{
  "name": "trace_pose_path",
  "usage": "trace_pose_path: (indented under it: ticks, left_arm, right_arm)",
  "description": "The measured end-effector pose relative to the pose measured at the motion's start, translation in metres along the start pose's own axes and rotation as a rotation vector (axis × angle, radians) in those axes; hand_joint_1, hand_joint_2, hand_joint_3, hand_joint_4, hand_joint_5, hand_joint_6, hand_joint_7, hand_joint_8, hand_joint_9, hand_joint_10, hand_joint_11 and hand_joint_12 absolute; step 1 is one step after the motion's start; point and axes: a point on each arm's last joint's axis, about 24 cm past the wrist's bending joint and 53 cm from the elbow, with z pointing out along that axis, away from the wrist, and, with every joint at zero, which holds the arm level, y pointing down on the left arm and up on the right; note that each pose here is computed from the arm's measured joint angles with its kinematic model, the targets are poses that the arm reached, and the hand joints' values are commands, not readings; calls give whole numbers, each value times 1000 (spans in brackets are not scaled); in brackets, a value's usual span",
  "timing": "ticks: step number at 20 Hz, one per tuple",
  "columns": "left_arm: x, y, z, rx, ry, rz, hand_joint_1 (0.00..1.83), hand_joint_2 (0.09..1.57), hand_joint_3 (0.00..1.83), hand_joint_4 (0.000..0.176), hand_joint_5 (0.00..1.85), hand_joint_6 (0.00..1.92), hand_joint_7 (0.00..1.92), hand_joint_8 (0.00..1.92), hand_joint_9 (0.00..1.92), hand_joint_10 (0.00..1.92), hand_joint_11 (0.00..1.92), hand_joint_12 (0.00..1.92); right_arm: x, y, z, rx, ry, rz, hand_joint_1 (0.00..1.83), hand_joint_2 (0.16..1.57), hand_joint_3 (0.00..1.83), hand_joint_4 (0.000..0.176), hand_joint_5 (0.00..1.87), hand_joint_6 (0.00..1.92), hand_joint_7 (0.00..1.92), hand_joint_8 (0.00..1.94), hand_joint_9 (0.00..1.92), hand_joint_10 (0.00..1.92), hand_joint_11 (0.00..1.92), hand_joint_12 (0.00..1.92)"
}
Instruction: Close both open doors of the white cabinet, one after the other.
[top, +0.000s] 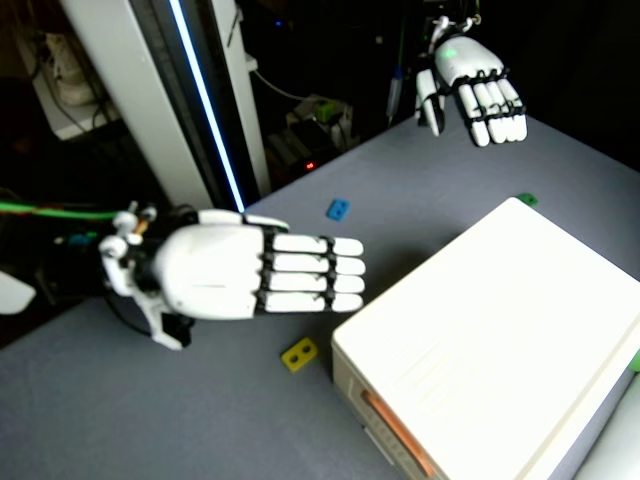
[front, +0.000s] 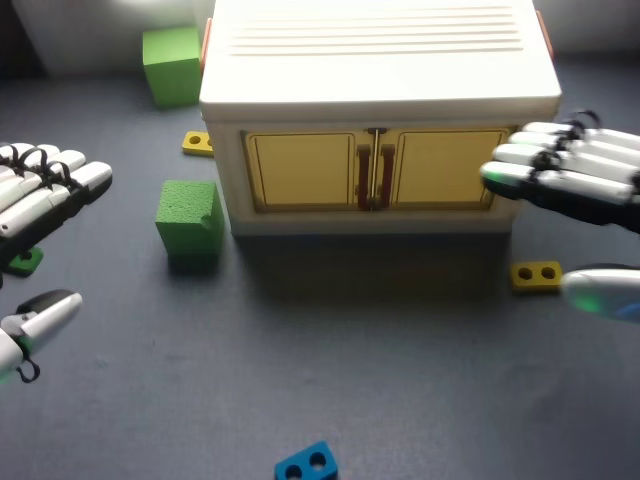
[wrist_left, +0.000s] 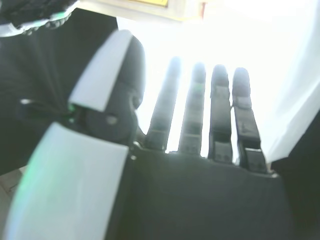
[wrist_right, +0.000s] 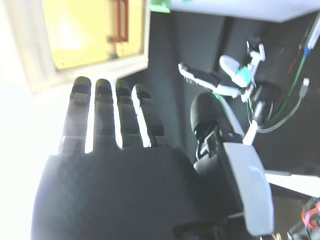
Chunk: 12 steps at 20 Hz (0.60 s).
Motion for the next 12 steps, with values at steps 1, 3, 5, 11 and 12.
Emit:
trace_pose_path:
  ticks: [1,3,5,11,12]
  left_arm:
    - [-2,-1,0,3,-7,-1,494,1503,0,0,153,8,130,2,132,13,0,613]
    - [-4,-4,0,18,-20,-5,450,1507,0,0,152,5,131,6,151,19,0,837]
    - [-6,-5,0,23,-28,-7,513,1485,0,0,150,3,142,5,155,18,0,880]
    - [-19,-14,0,61,-84,-20,539,1542,23,0,141,8,143,7,123,8,0,689]
    - [-22,-15,1,68,-94,-28,586,1518,13,0,165,16,169,12,149,19,0,819]
  right_arm:
    - [-6,2,-7,-1,-21,7,0,1490,2,0,128,11,53,5,0,0,2,1]
    - [-21,6,-19,-9,-72,25,0,1491,1,0,178,23,49,0,0,0,0,0]
    - [-31,17,-30,-42,-98,41,0,1483,0,0,156,10,39,0,0,0,0,0]
    - [-40,23,-50,-51,-149,75,0,1520,12,0,148,5,84,17,12,4,0,0]
    - [-45,21,-52,-44,-173,71,6,1537,6,0,161,3,109,9,43,6,10,5]
